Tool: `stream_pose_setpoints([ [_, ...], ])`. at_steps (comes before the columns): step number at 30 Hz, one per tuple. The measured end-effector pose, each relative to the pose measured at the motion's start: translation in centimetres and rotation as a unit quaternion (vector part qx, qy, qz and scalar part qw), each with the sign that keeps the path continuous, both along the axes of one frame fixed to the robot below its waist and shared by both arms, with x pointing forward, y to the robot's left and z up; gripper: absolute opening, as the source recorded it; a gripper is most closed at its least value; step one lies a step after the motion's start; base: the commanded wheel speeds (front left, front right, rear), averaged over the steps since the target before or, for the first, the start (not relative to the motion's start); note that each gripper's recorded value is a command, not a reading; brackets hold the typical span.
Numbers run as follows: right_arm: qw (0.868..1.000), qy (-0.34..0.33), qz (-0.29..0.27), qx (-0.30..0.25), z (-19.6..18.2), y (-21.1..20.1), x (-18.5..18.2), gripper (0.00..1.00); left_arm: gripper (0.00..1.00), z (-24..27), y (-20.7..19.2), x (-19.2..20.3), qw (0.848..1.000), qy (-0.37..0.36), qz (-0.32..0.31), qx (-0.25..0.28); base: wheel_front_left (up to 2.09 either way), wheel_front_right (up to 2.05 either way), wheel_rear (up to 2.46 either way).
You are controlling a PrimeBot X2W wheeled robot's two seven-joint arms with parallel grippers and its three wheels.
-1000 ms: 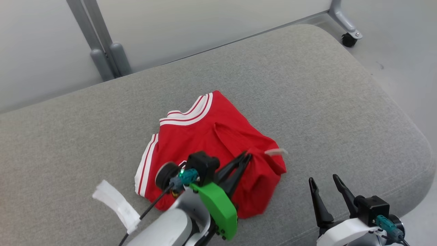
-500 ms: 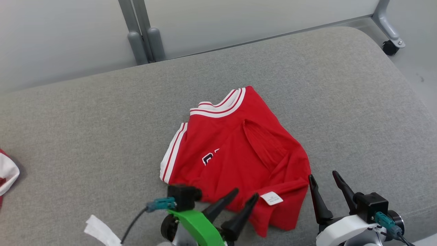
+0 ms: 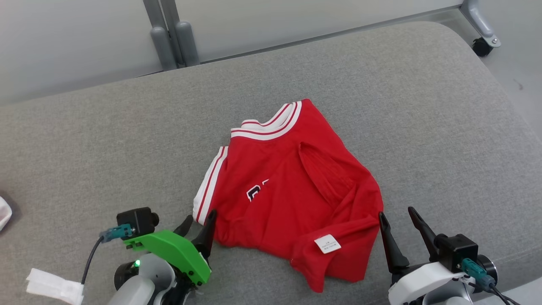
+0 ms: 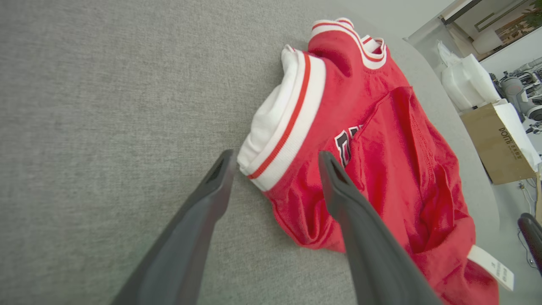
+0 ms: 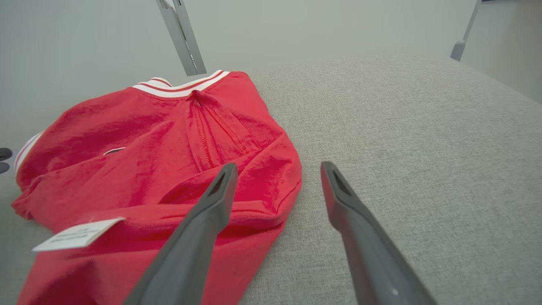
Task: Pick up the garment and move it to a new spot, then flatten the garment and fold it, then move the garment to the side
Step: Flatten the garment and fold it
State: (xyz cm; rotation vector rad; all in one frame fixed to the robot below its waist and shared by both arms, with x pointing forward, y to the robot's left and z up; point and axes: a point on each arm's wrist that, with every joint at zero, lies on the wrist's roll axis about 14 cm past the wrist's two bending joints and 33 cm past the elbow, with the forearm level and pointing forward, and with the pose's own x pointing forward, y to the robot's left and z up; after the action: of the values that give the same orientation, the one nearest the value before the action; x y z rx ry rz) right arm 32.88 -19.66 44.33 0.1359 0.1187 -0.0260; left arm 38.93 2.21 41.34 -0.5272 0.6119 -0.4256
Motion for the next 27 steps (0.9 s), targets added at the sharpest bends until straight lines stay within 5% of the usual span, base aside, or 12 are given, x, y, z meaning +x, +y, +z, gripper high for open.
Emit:
stream_pose_setpoints([
  [5, 1.0, 0.004, -0.01, 0.0, -0.2, -0.6, -0.1, 1.0, 1.0, -1.1, -2.6, 0.2, 0.998, 0.041, -0.031, -0.034, 0.0, 0.0, 0.0],
  [8, 1.0, 0.008, -0.02, 0.001, -0.3, -1.1, -0.3, 1.0, 1.0, -2.2, -3.1, 0.6, 0.998, 0.048, -0.049, -0.01, 0.0, 0.0, 0.0],
  [9, 1.0, 0.008, -0.023, 0.002, -0.3, -1.3, -0.4, 1.0, 0.68, -2.6, -3.3, 0.8, 0.997, 0.049, -0.053, -0.002, 0.0, 0.0, 0.0],
  [10, 1.0, 0.008, -0.024, 0.002, -0.3, -1.3, -0.4, 1.0, 0.0, -2.8, -3.3, 1.3, 0.998, 0.045, -0.053, 0.003, 0.0, 0.0, 0.0],
  [18, 0.999, 0.012, -0.047, 0.001, -0.3, -2.7, -0.5, 1.0, 0.0, 0.7, -3.5, 10.0, 0.991, -0.103, -0.039, 0.07, 0.0, 0.0, 0.0],
  [27, 0.996, 0.038, -0.078, -0.01, -1.4, -4.3, -2.0, 1.0, 0.0, 8.8, -4.8, 20.1, 0.944, -0.305, -0.035, 0.117, 0.0, 0.0, 0.0],
])
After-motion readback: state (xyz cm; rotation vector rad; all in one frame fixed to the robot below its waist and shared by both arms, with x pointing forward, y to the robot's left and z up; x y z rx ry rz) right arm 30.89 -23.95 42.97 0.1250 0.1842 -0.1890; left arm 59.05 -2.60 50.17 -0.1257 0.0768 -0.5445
